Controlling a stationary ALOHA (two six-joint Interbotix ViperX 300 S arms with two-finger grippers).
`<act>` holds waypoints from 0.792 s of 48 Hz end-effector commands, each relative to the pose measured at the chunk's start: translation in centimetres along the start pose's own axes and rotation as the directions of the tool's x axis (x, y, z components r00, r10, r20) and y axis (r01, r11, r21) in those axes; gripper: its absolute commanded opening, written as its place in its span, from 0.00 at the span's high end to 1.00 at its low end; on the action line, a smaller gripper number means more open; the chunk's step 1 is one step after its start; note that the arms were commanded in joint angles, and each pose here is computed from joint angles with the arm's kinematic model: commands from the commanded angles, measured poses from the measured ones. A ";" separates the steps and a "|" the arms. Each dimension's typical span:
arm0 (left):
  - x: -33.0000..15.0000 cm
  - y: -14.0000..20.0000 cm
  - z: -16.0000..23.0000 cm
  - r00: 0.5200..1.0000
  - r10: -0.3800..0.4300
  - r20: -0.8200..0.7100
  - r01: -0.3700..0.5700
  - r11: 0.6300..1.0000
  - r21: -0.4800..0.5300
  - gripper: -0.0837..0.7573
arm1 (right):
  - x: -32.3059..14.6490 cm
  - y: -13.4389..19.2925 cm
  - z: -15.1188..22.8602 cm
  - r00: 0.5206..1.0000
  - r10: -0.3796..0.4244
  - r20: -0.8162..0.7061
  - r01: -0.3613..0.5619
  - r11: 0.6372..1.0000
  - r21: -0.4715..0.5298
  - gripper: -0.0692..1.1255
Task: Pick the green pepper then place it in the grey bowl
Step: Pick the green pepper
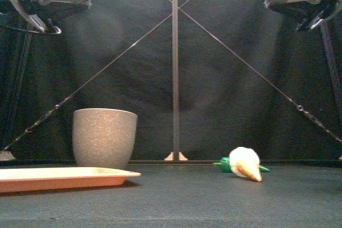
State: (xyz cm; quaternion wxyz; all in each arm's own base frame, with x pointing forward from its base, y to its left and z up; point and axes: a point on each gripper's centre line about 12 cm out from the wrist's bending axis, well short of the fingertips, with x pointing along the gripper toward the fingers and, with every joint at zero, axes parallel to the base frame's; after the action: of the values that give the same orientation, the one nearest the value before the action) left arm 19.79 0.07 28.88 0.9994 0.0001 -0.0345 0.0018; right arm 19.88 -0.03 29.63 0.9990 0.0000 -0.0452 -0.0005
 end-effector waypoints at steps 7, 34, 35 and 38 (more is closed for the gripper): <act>0.5 0.1 0.1 0.991 0.007 -0.136 -0.010 1.000 -0.018 0.83 | 1.5 -0.4 -1.5 0.997 -0.024 -0.077 0.030 0.996 0.078 0.91; -0.1 2.6 -0.7 0.945 0.126 -0.303 -0.131 0.991 0.006 0.83 | 5.4 -5.2 -8.1 0.909 -0.211 -0.359 0.276 0.951 0.138 0.27; -0.1 2.6 -0.8 0.944 0.128 -0.304 -0.132 0.991 0.006 0.83 | 5.5 -5.3 -8.4 0.904 -0.217 -0.369 0.287 0.947 0.144 0.25; -0.1 2.8 -0.9 0.943 0.134 -0.306 -0.138 0.990 0.006 0.83 | 5.7 -5.7 -9.2 0.885 -0.231 -0.405 0.316 0.936 0.156 0.20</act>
State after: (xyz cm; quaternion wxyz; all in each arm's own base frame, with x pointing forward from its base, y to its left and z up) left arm 19.55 2.61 26.82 0.9884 -0.0130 0.1363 0.0658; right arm 25.67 -5.06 20.88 0.9761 0.1019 0.1478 -0.1221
